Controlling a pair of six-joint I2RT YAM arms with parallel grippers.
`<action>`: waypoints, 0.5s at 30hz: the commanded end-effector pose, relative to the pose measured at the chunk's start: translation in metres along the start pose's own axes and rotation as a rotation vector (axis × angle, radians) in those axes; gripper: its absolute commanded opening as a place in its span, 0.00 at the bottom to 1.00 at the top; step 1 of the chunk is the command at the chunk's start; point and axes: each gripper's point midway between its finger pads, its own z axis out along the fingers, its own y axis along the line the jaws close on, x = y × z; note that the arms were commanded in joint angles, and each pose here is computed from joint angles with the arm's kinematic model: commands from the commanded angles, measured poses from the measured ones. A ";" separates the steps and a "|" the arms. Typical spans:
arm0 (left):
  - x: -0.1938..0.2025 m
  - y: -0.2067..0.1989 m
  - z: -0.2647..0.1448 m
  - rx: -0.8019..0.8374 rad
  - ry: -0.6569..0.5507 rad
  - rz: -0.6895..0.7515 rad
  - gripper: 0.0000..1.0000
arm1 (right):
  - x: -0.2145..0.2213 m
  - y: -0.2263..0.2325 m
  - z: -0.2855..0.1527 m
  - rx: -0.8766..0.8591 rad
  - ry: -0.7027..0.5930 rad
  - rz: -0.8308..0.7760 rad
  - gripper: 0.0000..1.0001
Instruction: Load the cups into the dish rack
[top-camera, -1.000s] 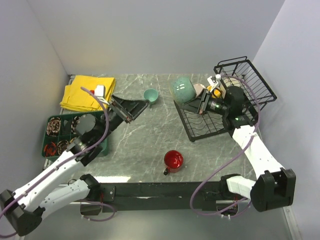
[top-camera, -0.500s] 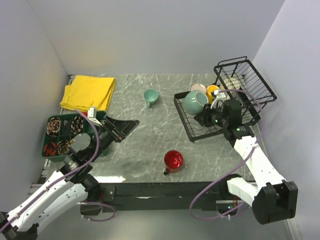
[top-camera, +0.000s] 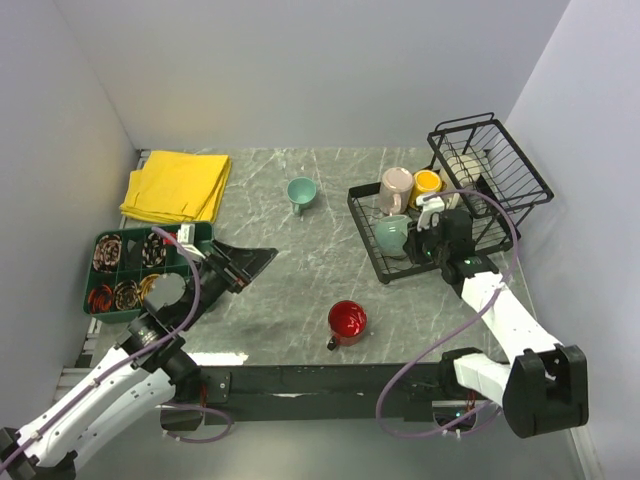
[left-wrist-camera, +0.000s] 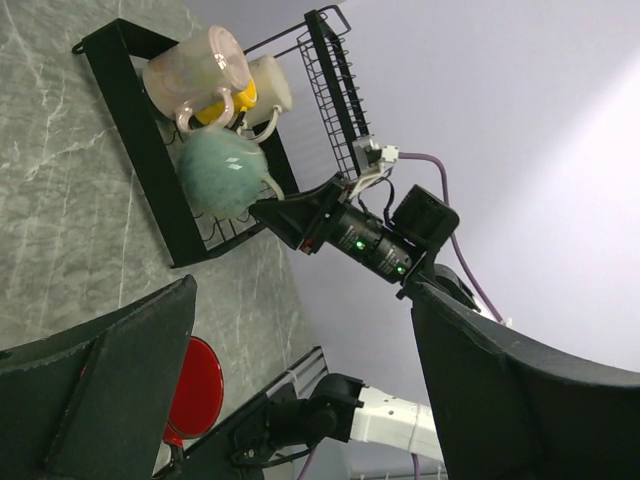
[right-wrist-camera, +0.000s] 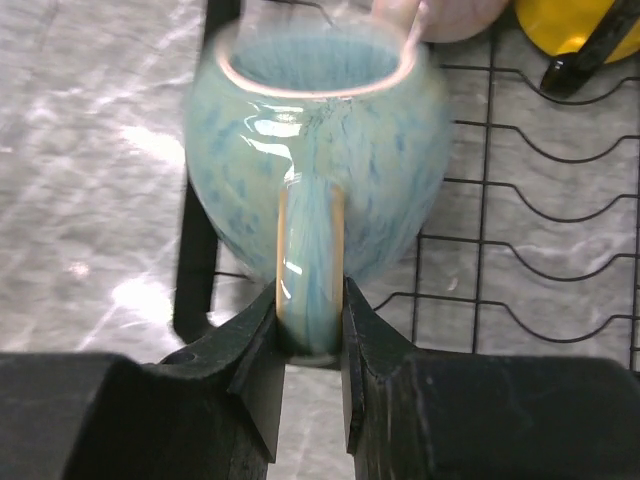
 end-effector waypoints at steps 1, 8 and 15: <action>-0.004 -0.001 -0.003 0.006 -0.024 -0.013 0.94 | -0.046 -0.025 0.005 0.099 -0.160 -0.090 0.00; -0.006 0.001 -0.007 0.002 -0.038 -0.017 0.94 | -0.036 -0.037 0.015 0.127 -0.114 -0.100 0.00; -0.008 0.002 -0.009 0.002 -0.048 -0.017 0.95 | -0.011 -0.036 0.019 0.088 -0.018 -0.210 0.00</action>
